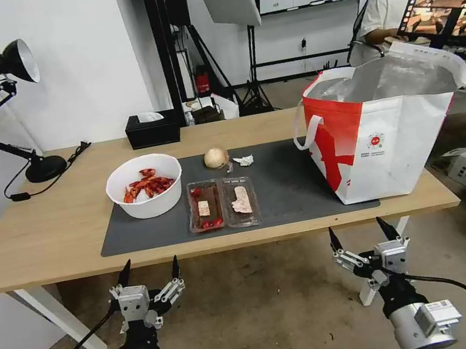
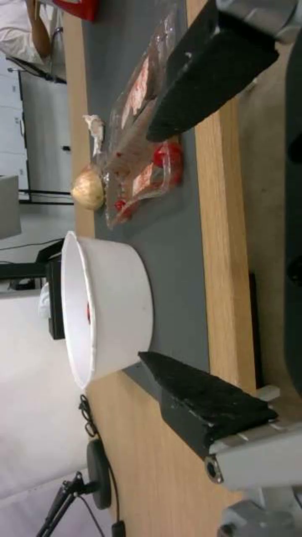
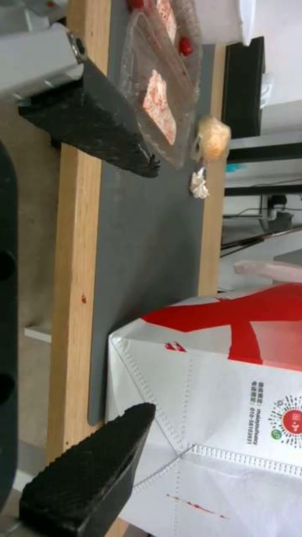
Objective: Pick up the trash from the table and place it into the takeout bag.
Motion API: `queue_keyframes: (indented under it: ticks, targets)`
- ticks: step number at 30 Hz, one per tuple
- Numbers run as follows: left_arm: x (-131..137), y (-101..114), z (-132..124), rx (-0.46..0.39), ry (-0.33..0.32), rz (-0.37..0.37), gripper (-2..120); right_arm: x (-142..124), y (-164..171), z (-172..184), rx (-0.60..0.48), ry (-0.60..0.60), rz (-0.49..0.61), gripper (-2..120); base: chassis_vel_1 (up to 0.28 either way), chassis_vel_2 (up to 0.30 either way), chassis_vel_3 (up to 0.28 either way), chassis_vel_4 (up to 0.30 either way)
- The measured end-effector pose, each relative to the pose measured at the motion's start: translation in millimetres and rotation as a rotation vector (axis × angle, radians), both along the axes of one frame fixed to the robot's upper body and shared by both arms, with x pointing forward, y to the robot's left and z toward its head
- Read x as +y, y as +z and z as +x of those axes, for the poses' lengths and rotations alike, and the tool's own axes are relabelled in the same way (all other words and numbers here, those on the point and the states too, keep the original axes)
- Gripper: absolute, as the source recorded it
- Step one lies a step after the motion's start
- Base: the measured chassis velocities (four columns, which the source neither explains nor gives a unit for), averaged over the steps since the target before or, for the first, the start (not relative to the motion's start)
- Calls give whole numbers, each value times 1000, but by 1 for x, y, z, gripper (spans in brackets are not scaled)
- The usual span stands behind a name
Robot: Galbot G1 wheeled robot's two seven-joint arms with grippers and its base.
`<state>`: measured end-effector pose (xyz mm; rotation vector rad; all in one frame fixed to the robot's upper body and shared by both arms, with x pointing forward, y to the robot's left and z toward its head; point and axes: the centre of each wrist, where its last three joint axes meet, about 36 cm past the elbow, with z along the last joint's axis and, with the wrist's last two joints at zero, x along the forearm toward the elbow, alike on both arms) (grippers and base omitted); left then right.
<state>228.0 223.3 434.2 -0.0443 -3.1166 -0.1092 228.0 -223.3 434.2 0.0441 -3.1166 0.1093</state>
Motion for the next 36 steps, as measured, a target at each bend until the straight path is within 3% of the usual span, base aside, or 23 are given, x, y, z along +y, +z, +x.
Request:
queue_keyframes:
  ticks: [10, 20, 25, 33, 36]
  targets:
    - [-1, 4, 6, 39, 1, -21, 100, -20, 9, 17, 45, 81, -19, 100, 0, 0, 0, 0]
    - [-5, 26, 28, 194, -18, -104, 100, -62, 41, 60, 201, 240, -10, 100, 0, 0, 0, 0]
    - [-6, 31, 33, 228, -28, -118, 100, -65, 46, 65, 203, 272, 16, 100, 0, 0, 0, 0]
    - [-10, 56, 51, 376, -92, -152, 100, -63, 44, 64, 199, 280, 29, 100, 0, 0, 0, 0]
    - [-9, 58, 53, 383, -96, -151, 100, -62, 43, 64, 199, 284, 34, 100, 0, 0, 0, 0]
